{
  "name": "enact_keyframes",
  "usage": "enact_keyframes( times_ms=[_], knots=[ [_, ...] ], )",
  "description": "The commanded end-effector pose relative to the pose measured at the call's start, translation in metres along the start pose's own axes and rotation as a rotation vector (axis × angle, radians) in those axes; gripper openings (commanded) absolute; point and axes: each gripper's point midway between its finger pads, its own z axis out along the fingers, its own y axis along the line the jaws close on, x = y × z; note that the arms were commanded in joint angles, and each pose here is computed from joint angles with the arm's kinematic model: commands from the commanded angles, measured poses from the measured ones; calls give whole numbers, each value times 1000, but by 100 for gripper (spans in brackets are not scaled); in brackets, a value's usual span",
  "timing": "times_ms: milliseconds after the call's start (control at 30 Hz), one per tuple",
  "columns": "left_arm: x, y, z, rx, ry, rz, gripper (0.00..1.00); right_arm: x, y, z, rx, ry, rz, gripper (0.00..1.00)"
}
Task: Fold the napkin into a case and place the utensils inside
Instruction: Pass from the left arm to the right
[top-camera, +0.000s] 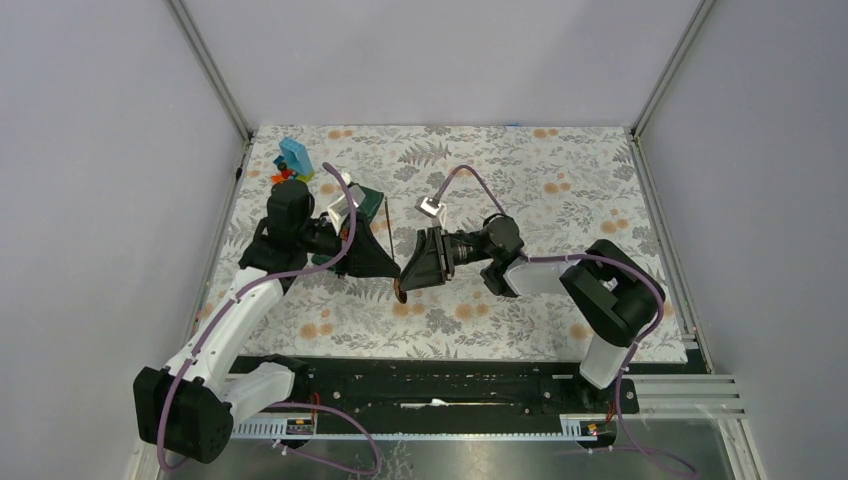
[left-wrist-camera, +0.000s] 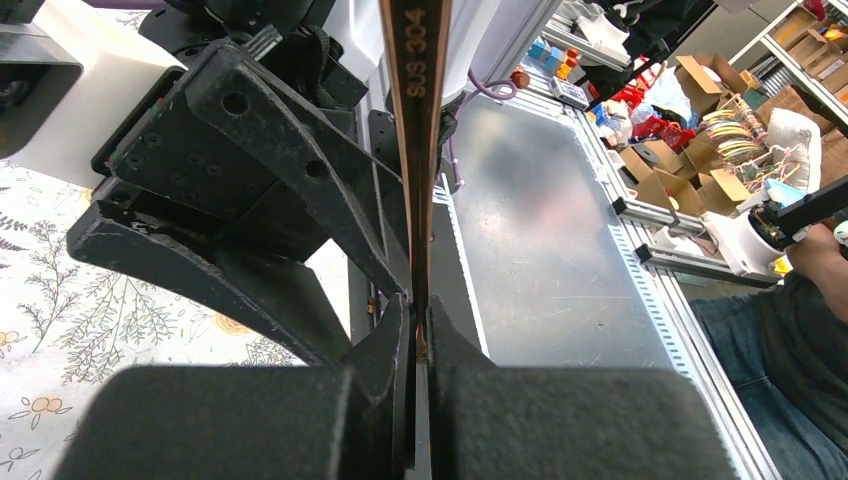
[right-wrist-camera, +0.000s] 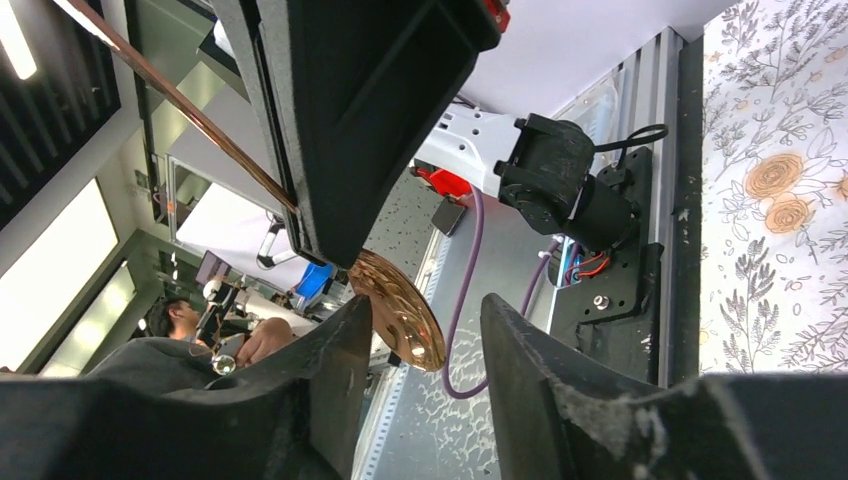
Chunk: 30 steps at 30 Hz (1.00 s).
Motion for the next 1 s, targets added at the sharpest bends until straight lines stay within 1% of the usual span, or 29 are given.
enact_keyframes(
  times_ms=[0,200,267,300,333,400,433,567,633,800,833,867,900,933,967],
  knots=[
    [-17,-5,1,25,-3,127,0,-1,35,12,-114,28,-157,48],
    [-20,-1,1,13,-5,142,0,6,34,17,-114,17,-138,37],
    [-20,-1,1,11,-5,147,0,6,34,16,-109,3,-134,31],
    [-20,-1,1,9,-6,152,0,6,34,15,-105,-7,-133,31],
    [-20,0,1,5,-7,155,0,7,33,14,-99,-13,-132,31],
    [-19,-1,1,10,-6,159,0,9,32,12,-90,-20,-129,38],
    [-18,-2,1,17,-5,161,0,10,32,12,-90,-20,-129,40],
    [-18,-12,1,56,0,171,0,11,34,10,-86,-26,-132,43],
    [-19,-16,0,66,1,170,0,10,33,8,-83,-24,-132,42],
    [-16,-18,0,71,3,163,0,6,37,9,-94,-19,-145,31],
    [-16,-18,0,69,3,160,0,6,39,10,-97,-18,-147,26],
    [-16,-17,0,65,2,159,0,5,40,10,-99,-16,-147,18],
    [-16,-16,0,56,1,156,0,5,40,10,-101,-15,-147,7],
    [-17,-13,1,39,-2,150,0,5,41,10,-100,-15,-138,0],
    [-20,-7,1,-1,-9,131,12,3,40,10,-94,-25,-126,0]
  ],
)
